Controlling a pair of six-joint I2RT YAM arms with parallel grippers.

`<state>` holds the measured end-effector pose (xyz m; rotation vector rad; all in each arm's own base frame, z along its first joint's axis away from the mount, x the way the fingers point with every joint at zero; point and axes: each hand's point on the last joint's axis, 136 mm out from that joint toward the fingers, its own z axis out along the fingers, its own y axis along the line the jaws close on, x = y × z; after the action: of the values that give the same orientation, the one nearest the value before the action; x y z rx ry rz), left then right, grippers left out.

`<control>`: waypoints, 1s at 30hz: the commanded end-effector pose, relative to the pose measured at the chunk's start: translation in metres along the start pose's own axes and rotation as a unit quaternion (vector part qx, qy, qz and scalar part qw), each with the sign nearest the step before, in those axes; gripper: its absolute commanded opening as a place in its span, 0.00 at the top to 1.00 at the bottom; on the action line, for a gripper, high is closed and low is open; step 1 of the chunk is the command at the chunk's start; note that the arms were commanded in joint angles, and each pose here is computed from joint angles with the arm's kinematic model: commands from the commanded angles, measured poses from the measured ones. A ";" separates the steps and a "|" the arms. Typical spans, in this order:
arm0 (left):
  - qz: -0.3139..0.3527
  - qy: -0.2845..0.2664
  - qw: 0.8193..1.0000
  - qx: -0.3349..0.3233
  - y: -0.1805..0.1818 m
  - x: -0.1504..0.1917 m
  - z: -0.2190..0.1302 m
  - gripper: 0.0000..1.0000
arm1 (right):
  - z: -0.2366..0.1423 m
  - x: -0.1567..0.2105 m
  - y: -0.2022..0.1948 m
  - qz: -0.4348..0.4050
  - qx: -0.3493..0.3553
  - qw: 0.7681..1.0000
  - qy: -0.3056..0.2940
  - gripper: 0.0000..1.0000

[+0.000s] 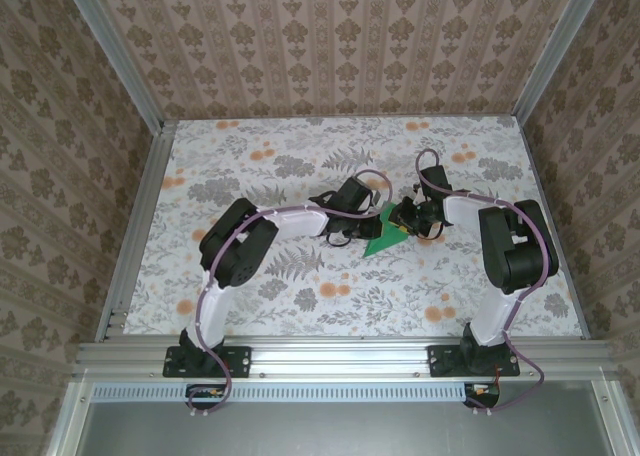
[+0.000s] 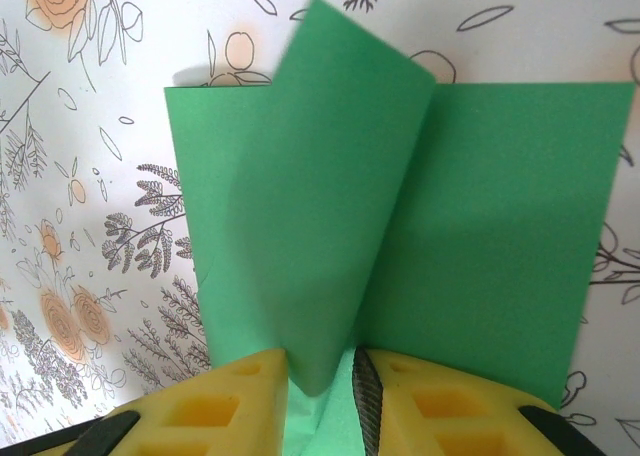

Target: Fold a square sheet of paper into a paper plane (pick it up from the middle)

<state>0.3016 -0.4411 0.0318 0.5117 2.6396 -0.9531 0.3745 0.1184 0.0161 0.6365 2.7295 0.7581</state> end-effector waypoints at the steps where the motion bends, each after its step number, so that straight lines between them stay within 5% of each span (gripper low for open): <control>1: 0.006 0.008 1.000 -0.013 0.004 0.001 0.005 0.92 | 0.012 0.016 -0.032 0.027 0.063 0.997 0.026 0.72; 30: -0.007 -0.007 1.000 0.000 0.001 -0.006 -0.010 0.91 | 0.017 0.020 -0.023 0.021 0.053 0.998 0.041 0.83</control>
<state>0.3034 -0.4403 0.0297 0.5054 2.6446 -0.9463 0.3745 0.1186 0.0135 0.6605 2.7552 0.7284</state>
